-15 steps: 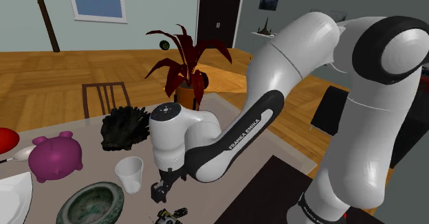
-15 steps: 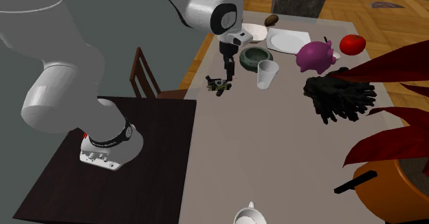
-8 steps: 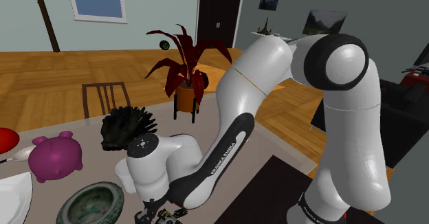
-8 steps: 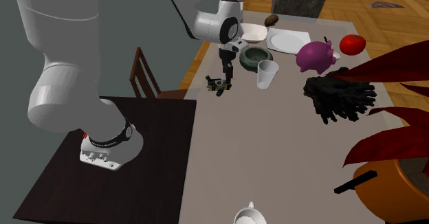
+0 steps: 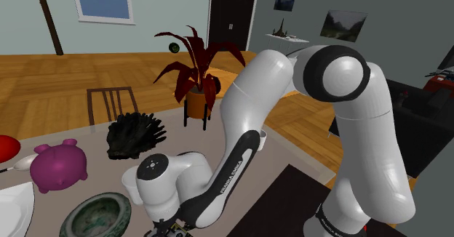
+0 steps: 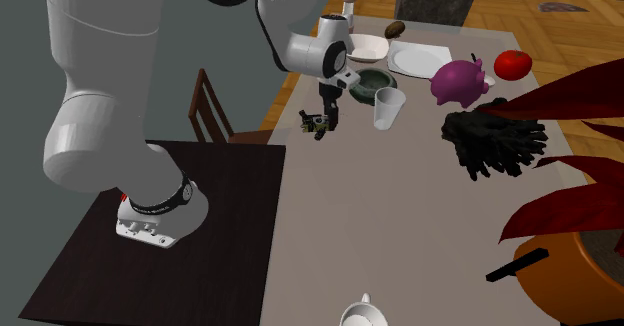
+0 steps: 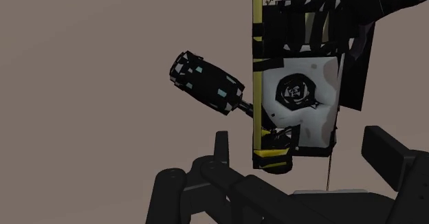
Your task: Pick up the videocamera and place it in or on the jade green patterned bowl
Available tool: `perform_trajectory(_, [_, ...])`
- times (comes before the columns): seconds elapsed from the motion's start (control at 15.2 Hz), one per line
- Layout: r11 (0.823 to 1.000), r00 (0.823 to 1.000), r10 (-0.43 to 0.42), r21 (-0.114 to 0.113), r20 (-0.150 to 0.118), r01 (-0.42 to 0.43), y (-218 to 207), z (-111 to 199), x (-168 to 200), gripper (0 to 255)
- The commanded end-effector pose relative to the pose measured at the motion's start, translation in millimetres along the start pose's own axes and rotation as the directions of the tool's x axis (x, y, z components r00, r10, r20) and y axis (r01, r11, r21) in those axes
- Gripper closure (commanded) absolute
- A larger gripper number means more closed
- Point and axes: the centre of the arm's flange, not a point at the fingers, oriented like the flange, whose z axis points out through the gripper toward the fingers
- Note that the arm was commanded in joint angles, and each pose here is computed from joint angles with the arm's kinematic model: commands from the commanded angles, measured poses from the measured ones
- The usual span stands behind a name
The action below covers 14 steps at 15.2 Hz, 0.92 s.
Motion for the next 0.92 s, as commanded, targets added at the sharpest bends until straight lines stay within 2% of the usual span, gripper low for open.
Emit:
perform_trajectory(0.0, [1.0, 1.0, 0.0, 0.0, 0.0, 0.0, 0.1, 2.3, 0.0, 0])
perform_trajectory(0.33, [1.0, 1.0, 0.0, 0.0, 0.0, 0.0, 0.1, 2.3, 0.0, 0])
perform_trajectory(0.4, [1.0, 1.0, 0.0, 0.0, 0.0, 0.0, 0.1, 2.3, 0.0, 255])
perform_trajectory(0.86, [1.0, 1.0, 0.0, 0.0, 0.0, 0.0, 0.1, 2.3, 0.0, 255])
